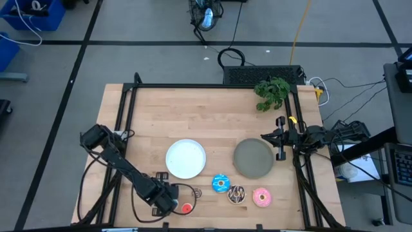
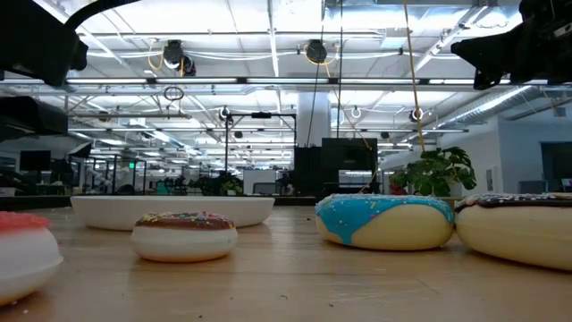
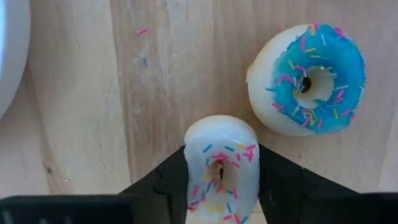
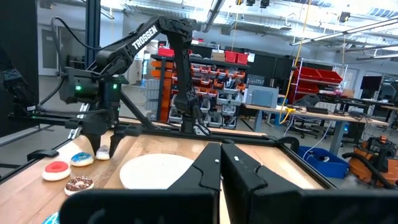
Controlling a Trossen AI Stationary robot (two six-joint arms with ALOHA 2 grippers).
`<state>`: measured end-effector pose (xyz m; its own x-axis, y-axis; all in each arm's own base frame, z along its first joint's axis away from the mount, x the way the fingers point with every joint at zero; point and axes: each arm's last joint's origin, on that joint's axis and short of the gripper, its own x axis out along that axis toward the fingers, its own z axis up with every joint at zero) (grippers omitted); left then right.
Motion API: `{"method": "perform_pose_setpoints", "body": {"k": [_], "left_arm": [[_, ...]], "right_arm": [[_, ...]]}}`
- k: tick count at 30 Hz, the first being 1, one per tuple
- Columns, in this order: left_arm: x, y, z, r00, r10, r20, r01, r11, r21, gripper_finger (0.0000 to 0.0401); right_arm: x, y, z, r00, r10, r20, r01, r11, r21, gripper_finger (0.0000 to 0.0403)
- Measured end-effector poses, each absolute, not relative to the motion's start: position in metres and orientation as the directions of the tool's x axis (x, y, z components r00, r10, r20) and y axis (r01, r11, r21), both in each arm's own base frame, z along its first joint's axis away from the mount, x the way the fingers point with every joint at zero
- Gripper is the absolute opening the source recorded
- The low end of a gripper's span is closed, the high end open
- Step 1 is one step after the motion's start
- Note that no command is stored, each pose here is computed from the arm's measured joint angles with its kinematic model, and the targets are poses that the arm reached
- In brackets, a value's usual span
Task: Pick & Place donuts
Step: Put the small white donut on the white plate
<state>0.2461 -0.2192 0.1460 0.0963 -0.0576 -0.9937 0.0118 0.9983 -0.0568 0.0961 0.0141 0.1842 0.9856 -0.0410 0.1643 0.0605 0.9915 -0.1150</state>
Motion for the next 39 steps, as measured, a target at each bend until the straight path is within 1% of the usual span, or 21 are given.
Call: {"method": "perform_pose_setpoints", "body": {"k": [12, 18, 23, 39], "left_arm": [[0.238, -0.204, 0.188, 0.171, -0.078, -0.982, -0.034, 0.996, -0.085, 0.0203], [0.237, -0.194, 0.214, 0.240, -0.130, -0.962, -0.054, 0.988, -0.146, 0.0203], [0.235, -0.187, 0.227, 0.288, -0.134, -0.948, -0.069, 0.985, -0.160, 0.0203], [0.234, -0.184, 0.230, 0.288, -0.129, -0.949, -0.082, 0.984, -0.159, 0.0202]], "right_arm": [[0.096, 0.014, 0.184, 0.986, -0.041, 0.164, 0.060, 0.992, -0.115, 0.0000], [0.096, 0.014, 0.184, 0.986, -0.041, 0.164, 0.060, 0.992, -0.115, 0.0000], [0.096, 0.014, 0.184, 0.986, -0.041, 0.164, 0.061, 0.992, -0.115, 0.0000], [0.096, 0.014, 0.184, 0.986, -0.041, 0.164, 0.061, 0.992, -0.115, 0.0000]]}}
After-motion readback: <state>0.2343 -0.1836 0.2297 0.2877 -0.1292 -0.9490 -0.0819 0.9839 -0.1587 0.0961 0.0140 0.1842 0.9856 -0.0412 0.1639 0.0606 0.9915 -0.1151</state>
